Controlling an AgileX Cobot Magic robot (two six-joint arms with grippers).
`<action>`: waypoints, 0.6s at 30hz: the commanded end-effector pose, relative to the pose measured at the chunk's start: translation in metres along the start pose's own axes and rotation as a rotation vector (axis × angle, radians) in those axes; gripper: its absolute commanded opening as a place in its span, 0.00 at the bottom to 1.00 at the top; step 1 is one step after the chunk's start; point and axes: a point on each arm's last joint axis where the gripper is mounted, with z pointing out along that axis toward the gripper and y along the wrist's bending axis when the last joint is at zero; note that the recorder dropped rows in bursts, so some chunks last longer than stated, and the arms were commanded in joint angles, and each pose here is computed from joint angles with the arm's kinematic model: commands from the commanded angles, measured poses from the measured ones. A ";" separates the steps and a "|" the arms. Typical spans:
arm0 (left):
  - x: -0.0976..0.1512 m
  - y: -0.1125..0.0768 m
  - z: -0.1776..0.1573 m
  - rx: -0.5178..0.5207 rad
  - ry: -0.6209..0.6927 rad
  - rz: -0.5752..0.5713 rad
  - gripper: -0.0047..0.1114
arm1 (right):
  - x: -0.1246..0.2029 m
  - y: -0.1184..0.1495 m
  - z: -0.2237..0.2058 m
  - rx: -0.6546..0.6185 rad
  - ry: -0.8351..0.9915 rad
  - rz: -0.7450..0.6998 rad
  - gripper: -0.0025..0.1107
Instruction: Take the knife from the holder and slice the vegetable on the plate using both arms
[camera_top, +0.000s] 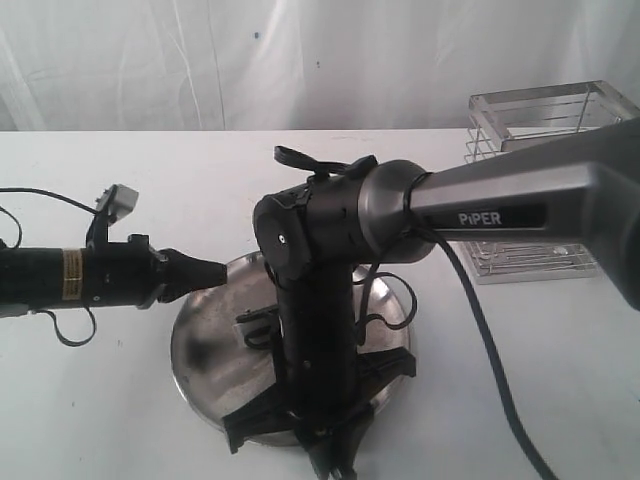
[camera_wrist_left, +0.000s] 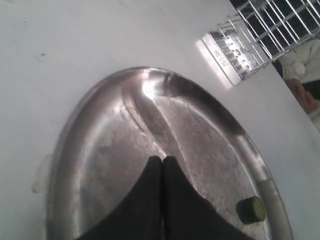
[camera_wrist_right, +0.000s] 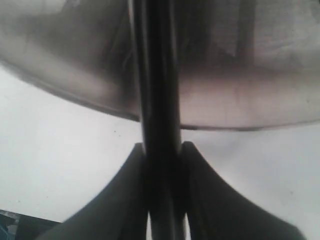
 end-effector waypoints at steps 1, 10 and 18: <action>0.000 -0.012 0.010 0.036 0.054 0.076 0.04 | -0.001 -0.009 -0.005 0.019 -0.013 -0.022 0.02; -0.006 -0.012 0.013 0.018 -0.016 -0.030 0.04 | -0.004 -0.019 -0.007 0.030 -0.019 -0.038 0.02; -0.008 -0.016 0.025 -0.006 0.015 -0.070 0.04 | -0.005 -0.020 -0.006 0.043 -0.020 -0.051 0.02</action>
